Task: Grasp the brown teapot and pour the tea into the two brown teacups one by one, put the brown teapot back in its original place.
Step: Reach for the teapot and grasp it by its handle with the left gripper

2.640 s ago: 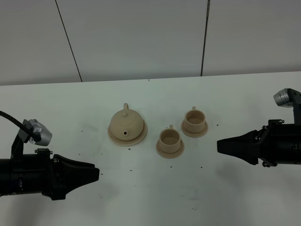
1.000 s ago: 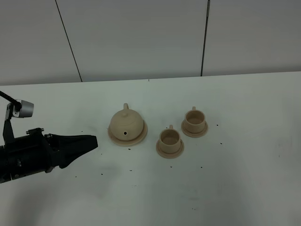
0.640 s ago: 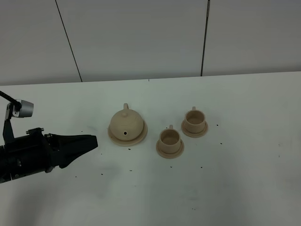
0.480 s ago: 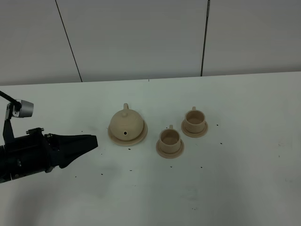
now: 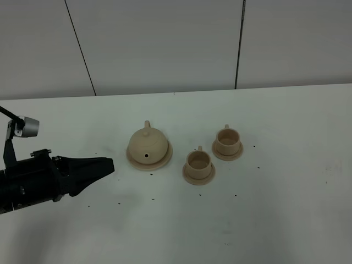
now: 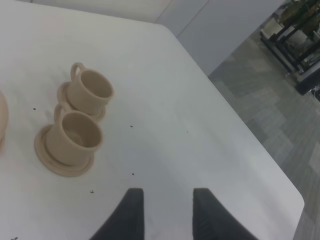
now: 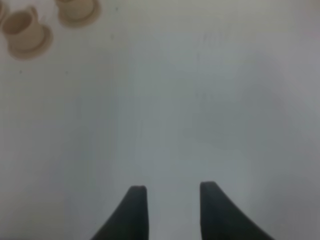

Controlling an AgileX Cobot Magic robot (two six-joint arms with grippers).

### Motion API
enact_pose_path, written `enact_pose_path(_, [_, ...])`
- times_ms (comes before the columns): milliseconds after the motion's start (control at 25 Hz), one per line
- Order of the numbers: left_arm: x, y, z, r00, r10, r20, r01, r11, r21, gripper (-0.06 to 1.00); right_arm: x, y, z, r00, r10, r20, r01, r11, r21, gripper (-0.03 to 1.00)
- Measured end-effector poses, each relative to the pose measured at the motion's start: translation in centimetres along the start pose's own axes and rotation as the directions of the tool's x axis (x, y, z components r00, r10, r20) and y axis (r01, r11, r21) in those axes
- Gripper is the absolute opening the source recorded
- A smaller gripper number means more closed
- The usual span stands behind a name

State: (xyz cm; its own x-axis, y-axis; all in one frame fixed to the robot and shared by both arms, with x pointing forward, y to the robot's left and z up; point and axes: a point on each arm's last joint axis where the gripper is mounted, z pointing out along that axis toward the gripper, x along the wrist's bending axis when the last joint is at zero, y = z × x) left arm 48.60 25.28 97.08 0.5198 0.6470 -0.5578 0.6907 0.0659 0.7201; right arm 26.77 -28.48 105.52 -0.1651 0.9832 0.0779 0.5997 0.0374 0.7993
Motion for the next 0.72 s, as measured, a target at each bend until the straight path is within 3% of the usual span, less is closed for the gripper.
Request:
enact_pose_path(240, [0.0, 0.0, 0.0, 1.000, 0.000, 0.000, 0.000, 1.000, 0.000, 0.31, 0.0, -0.7, 0.2, 1.000, 0.006, -0.006, -0.006, 0.999, 0.047, 0.25])
enact_pose_path(720, [0.0, 0.0, 0.0, 1.000, 0.000, 0.000, 0.000, 1.000, 0.001, 0.31, 0.3, -2.2, -2.1, 1.000, -0.017, -0.005, 0.016, 0.991, -0.131, 0.25])
